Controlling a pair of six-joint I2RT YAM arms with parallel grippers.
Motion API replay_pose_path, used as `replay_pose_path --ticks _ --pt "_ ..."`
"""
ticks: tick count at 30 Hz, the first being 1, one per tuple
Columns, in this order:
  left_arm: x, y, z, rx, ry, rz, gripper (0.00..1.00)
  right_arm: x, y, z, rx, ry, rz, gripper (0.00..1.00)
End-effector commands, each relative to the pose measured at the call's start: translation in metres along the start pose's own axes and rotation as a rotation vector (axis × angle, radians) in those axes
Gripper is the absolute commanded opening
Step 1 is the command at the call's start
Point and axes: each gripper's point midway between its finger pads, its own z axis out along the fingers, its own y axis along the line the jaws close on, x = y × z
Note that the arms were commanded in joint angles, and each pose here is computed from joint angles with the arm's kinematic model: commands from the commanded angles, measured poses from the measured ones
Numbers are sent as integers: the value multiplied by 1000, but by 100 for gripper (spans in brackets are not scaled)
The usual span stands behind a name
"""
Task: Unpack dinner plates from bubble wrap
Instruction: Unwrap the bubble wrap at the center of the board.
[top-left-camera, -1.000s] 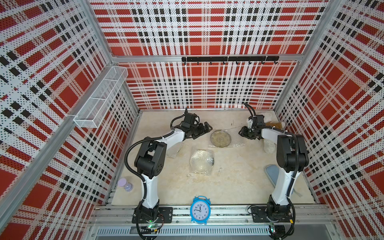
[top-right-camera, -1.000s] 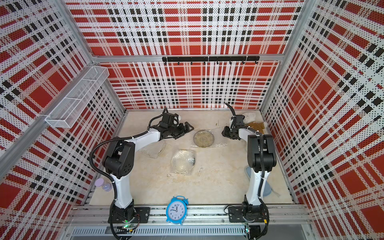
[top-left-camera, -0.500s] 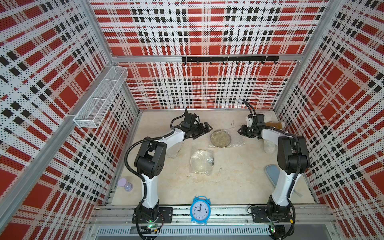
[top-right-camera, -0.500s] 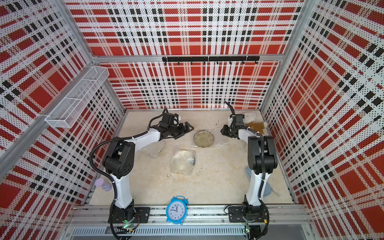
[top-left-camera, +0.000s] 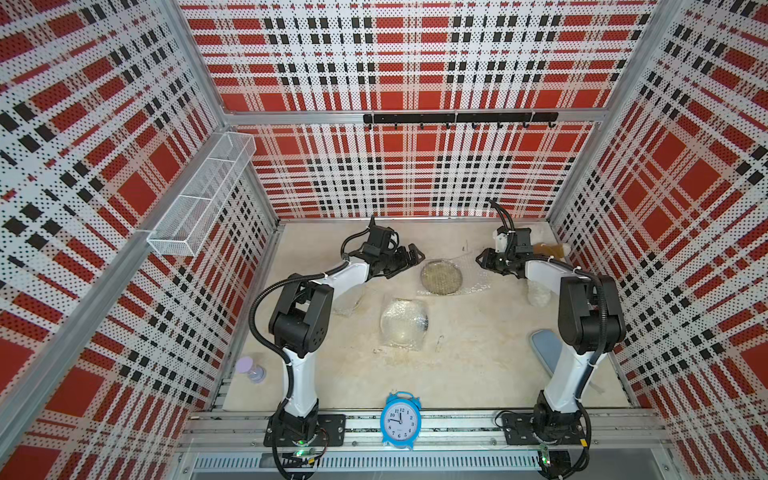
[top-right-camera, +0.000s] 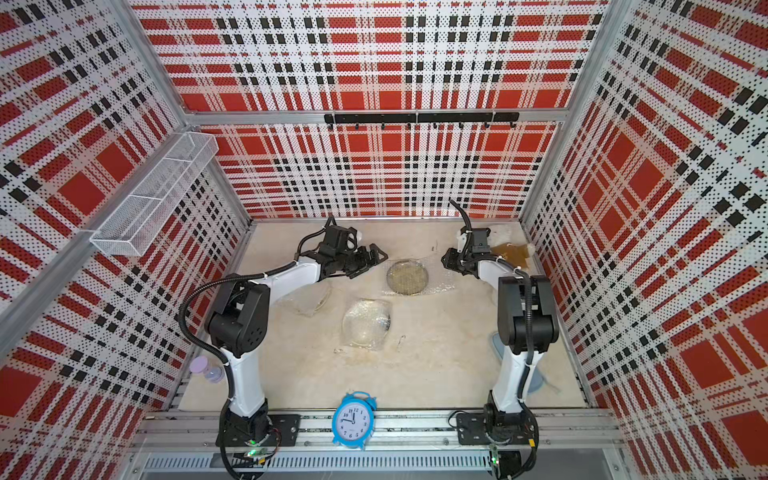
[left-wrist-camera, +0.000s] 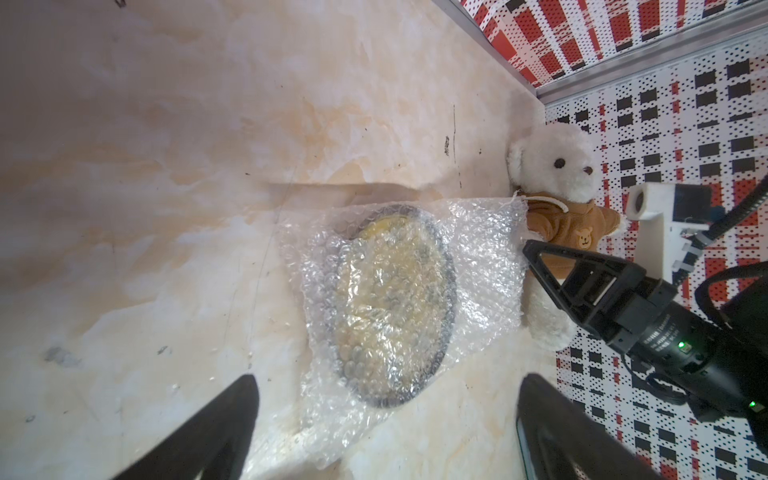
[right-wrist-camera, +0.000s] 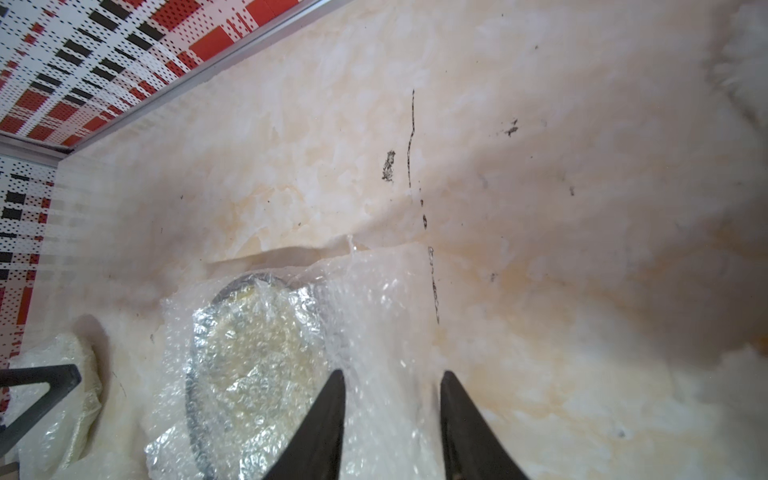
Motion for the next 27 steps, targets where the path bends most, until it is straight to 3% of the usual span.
replay_pose_path --ticks 1,7,12,27 --pt "-2 -3 -1 10 -10 6 99 -25 14 -6 -32 -61 -43 41" --pt "-2 -3 -1 9 -9 4 99 -29 12 5 -23 -37 -47 43" --pt "-3 -3 -2 8 -12 5 99 -39 -2 -1 67 -77 -56 48" --pt "-3 -3 1 10 -5 4 99 -20 2 18 -6 36 -58 45"
